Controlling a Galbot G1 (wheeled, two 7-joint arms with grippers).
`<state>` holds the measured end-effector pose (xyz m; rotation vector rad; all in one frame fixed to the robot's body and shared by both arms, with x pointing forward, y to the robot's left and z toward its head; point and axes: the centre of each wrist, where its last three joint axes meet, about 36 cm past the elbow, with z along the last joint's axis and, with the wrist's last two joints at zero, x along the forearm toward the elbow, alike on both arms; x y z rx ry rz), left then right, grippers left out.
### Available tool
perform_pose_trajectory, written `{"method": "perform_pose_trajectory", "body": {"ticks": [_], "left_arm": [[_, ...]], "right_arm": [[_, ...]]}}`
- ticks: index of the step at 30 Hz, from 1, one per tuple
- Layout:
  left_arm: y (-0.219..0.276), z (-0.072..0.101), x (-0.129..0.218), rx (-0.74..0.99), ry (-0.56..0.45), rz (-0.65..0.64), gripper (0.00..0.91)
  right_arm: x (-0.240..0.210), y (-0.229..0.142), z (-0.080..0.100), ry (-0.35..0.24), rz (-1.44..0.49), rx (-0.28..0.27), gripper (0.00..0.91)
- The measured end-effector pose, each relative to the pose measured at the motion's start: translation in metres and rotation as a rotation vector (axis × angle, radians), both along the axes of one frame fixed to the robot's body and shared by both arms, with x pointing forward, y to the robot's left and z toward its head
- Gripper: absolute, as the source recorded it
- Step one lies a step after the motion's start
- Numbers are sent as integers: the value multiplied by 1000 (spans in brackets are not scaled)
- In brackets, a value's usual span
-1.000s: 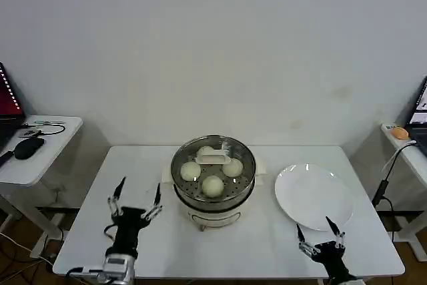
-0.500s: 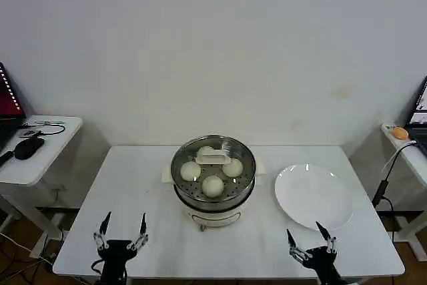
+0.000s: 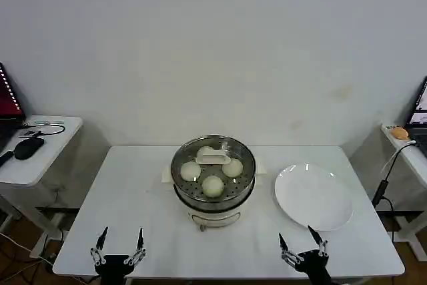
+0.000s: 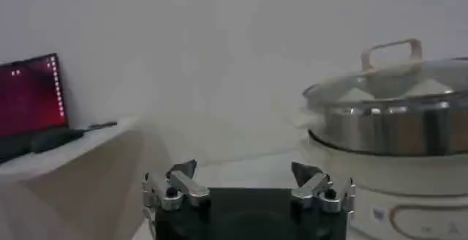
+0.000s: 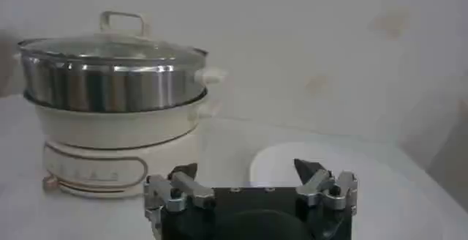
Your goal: Take steamed baozi put them in steamer then cover it.
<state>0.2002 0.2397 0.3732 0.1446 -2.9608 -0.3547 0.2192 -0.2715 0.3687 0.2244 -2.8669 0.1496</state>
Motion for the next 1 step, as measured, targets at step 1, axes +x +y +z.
{"method": "perform_pose_trajectory", "body": {"ticks": [1], "left_arm": [[1, 0, 0, 5, 3, 0, 907]], "right_arm": [[0, 1, 0, 5, 1, 0, 907]]}}
